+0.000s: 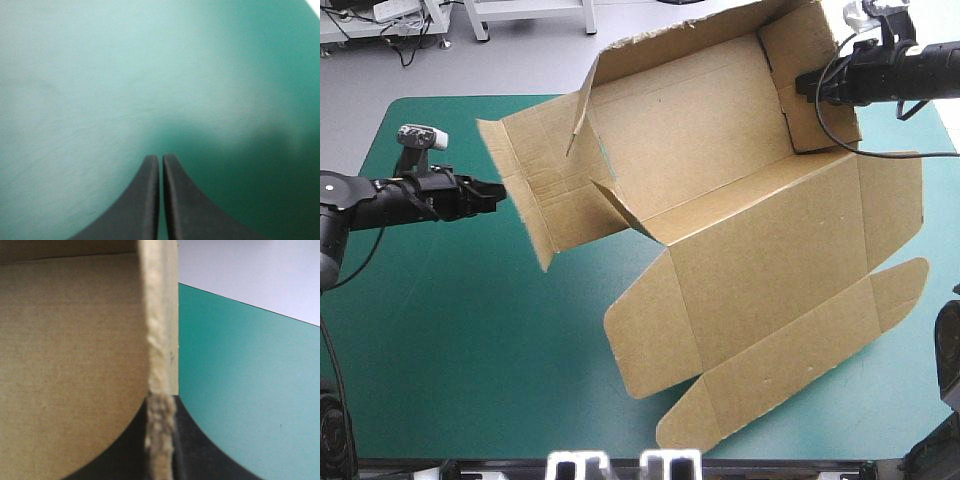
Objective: Fold the box
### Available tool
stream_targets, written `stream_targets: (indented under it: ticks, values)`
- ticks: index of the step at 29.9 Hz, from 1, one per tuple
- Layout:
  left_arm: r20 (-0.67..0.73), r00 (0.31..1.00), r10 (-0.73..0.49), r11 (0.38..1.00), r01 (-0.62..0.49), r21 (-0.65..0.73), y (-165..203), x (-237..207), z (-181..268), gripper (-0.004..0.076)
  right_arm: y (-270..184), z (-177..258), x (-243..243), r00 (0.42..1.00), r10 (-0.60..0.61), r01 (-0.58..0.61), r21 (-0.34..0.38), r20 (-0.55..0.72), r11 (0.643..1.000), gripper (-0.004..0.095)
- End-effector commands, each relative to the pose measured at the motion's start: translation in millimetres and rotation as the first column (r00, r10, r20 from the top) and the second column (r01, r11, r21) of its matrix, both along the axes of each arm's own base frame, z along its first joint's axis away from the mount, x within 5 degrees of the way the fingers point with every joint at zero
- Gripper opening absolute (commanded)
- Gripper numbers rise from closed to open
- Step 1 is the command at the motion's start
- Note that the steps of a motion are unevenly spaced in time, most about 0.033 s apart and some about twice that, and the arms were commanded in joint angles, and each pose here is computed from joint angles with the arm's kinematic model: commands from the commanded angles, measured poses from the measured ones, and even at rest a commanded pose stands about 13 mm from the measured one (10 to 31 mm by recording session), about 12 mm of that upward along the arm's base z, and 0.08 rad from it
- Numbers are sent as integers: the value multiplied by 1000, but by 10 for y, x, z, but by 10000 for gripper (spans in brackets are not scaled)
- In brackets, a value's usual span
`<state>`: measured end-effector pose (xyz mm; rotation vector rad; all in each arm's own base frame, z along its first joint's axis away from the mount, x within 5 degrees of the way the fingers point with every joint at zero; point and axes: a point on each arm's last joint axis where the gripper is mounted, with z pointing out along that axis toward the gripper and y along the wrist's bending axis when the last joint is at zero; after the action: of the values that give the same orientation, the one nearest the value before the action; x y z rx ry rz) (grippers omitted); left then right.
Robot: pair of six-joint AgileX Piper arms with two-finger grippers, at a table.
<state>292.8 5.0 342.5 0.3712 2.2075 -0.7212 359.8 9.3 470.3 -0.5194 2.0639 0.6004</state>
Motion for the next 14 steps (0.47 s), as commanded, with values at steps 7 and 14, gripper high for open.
stream_targets:
  ticks: [7, 14]
  values:
    - [191, 943, -272, 863, 327, -386, -468, 56, 243, 13, 66, 268, -210, 996, 45, -51, 65, 83, 997, -24]
    - [216, 884, -414, 777, 467, -423, -989, -59, 297, 37, 72, 163, -126, 997, 42, -43, 5, 59, 999, -24]
